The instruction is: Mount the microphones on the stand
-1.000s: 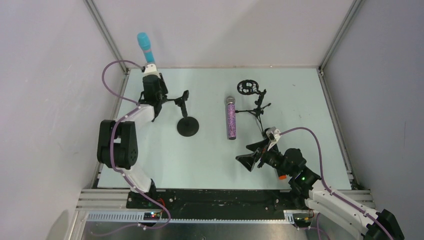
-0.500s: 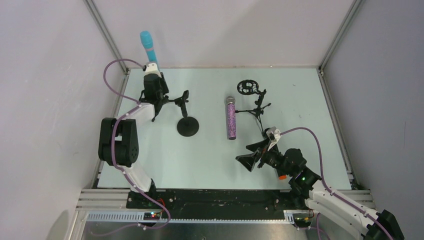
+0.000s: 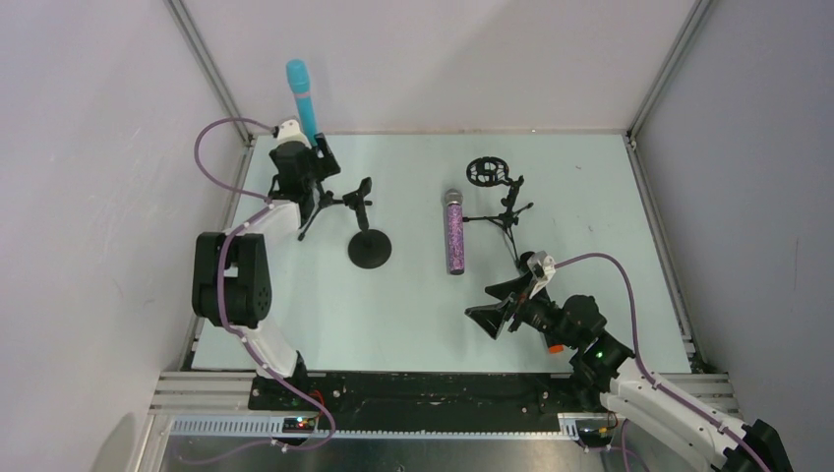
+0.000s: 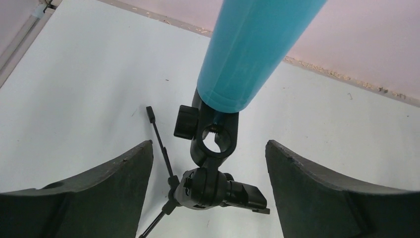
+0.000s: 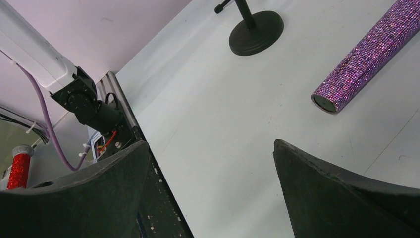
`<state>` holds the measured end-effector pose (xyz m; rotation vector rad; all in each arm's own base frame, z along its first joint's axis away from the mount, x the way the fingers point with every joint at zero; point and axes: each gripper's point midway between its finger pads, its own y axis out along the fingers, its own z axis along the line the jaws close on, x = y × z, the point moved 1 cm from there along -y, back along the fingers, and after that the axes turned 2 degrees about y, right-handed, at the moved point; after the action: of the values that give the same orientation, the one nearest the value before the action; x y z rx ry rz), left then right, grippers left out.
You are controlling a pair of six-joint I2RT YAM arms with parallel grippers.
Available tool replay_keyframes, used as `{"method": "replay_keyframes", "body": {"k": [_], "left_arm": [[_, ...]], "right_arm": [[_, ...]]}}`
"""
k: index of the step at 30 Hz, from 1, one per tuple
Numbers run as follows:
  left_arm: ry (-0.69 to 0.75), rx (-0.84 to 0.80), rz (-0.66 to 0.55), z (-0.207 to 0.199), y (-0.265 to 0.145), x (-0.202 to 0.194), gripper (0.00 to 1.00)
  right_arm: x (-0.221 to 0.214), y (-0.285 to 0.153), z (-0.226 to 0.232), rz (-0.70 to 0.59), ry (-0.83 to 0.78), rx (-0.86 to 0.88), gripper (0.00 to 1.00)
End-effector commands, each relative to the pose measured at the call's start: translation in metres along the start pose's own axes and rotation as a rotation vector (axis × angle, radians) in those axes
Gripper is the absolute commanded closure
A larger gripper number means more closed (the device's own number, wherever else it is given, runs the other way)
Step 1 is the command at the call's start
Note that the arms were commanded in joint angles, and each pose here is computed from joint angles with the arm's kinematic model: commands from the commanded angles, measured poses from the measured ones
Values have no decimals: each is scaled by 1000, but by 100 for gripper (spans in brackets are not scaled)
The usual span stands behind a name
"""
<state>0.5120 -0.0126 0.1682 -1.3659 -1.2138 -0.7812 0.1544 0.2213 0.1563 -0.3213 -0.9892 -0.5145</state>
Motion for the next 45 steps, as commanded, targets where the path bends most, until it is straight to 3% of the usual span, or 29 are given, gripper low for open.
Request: {"method": "replay_keyframes", "body": {"k": [1, 14, 21, 28, 37, 45], "left_arm": [[-81, -53, -90, -9, -12, 39, 11], [-195, -86, -141, -8, -69, 51, 1], [-257, -121, -239, -5, -123, 73, 0], [-312, -241, -280, -13, -178, 68, 0], [-327, -505, -171, -44, -221, 25, 0], [-336, -616, -58, -57, -235, -6, 0]], "right_arm": [[3, -1, 1, -14, 9, 3, 0], [2, -2, 3, -15, 23, 9, 0], [2, -4, 5, -18, 46, 18, 0], [1, -4, 7, -25, 68, 25, 0], [-3, -3, 5, -21, 91, 25, 0], [-6, -3, 2, -16, 98, 9, 0]]}}
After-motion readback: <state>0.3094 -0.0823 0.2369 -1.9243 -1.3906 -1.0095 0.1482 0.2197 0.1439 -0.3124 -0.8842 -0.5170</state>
